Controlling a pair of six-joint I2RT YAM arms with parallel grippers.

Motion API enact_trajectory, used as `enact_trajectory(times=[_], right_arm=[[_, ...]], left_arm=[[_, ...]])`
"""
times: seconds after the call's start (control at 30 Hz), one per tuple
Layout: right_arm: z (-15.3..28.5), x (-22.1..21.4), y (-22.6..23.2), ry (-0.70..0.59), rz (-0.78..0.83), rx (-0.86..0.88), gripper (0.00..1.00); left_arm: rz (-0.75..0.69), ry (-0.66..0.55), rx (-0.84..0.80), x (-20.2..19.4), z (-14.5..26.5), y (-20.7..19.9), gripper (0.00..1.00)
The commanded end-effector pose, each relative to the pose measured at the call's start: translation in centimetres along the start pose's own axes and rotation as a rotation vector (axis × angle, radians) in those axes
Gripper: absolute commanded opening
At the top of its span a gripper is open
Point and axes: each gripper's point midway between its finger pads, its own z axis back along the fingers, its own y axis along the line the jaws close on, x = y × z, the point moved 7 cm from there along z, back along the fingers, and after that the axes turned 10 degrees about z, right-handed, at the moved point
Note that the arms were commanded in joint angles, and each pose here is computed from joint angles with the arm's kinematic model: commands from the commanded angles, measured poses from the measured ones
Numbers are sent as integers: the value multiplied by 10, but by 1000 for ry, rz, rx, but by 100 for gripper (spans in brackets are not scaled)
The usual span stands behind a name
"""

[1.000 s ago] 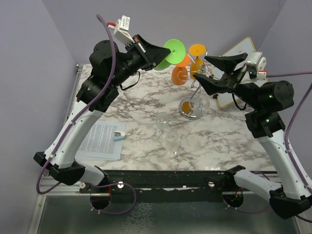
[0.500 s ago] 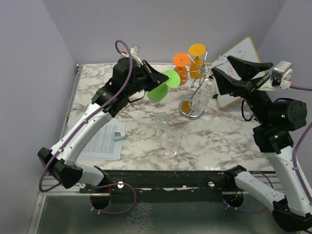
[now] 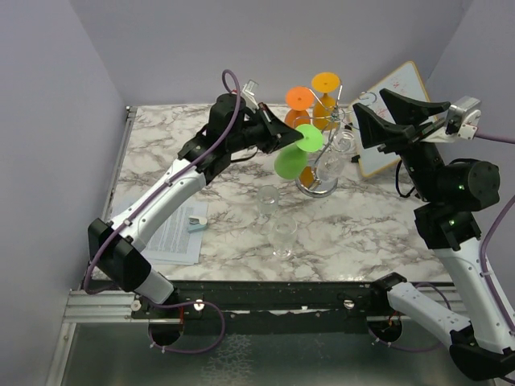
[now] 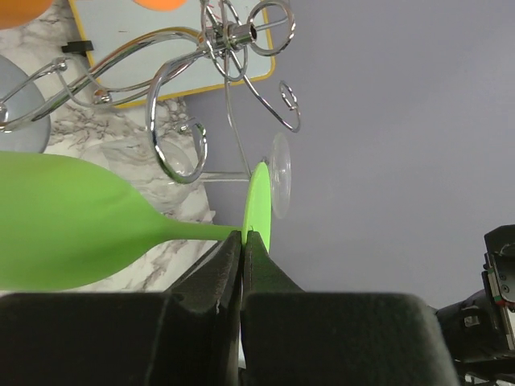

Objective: Place the wine glass upside down on the wine glass rack

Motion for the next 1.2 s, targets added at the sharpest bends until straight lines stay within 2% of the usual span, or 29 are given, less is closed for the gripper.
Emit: enact_trajectory(times=[0.0,0.3,0.83,1.17], right_arm=[[1,-2,-6,13,7,-63,67],[8,-5,-8,44,1,-92,66],[13,-3,-7,55,-27,-98,66],[15,-4,-5,63,-40,-95,66]], left_arm=[[4,57,-113,1,-9,-25,0],[4,36,-131,13,-34,-29,0],[-61,-222,-2,41,-38,-12,0],[-8,-180,-51,39,-40,-5,0]])
